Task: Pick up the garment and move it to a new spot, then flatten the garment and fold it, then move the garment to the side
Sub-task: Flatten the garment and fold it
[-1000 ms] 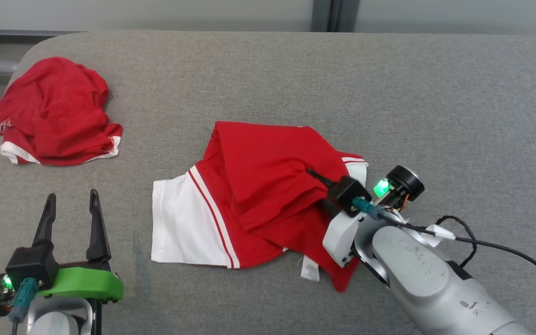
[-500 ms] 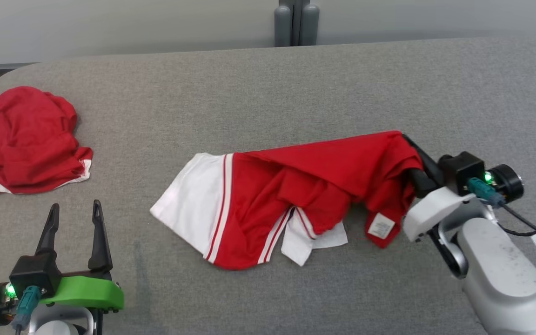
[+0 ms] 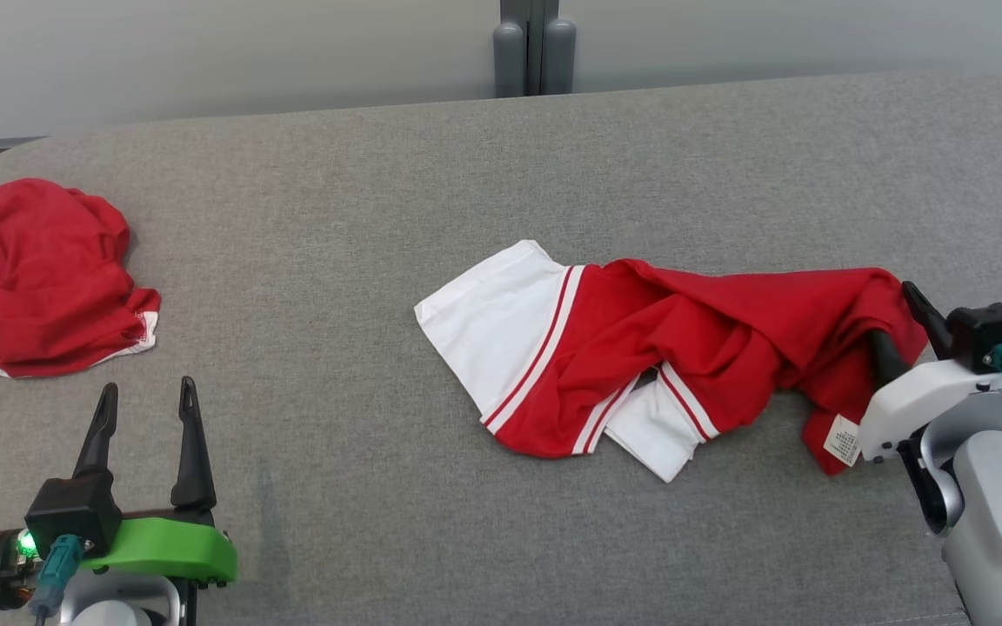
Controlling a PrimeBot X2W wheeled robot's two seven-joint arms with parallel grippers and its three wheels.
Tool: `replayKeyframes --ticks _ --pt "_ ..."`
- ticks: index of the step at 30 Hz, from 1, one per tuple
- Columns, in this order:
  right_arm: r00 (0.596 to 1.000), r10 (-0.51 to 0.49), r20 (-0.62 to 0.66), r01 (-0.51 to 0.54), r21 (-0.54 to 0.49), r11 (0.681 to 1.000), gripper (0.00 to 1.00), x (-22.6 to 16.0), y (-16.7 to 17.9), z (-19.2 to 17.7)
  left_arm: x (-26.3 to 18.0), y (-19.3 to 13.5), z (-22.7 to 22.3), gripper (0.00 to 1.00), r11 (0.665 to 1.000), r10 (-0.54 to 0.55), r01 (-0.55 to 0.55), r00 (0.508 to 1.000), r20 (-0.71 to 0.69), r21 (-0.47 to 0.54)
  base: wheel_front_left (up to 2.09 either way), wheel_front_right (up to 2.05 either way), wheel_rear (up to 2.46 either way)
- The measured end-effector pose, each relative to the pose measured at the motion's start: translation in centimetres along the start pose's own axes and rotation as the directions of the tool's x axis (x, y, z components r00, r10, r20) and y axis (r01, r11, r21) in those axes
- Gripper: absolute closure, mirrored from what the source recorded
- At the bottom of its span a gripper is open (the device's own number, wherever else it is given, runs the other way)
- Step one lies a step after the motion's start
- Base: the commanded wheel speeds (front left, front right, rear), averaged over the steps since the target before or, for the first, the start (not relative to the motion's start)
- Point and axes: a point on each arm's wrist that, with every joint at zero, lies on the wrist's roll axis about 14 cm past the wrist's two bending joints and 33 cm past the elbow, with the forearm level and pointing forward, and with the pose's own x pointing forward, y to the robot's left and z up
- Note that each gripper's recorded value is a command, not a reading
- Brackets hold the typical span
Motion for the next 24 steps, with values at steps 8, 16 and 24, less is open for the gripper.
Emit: replayKeyframes --ticks 8,16,24 --pt "0.999 0.017 -0.033 -0.017 0.027 1.0 0.0 -2.1 1.4 -2.1 -0.5 -0.6 -0.2 0.0 1.0 -0.016 0.016 1.0 -0.007 -0.005 0.0 0.0 0.0" --pt "0.999 0.002 0.044 -0.005 0.065 0.998 0.0 -5.0 1.8 -1.0 -1.0 -1.0 0.0 0.0 1.0 -0.025 0.025 1.0 -0.002 -0.01 0.0 0.0 0.0" --pt "0.96 0.03 0.277 -0.062 0.107 0.992 0.0 -5.8 4.7 5.8 -1.1 -0.8 0.0 0.0 1.0 -0.02 0.02 1.0 -0.004 -0.009 0.0 0.0 0.0"
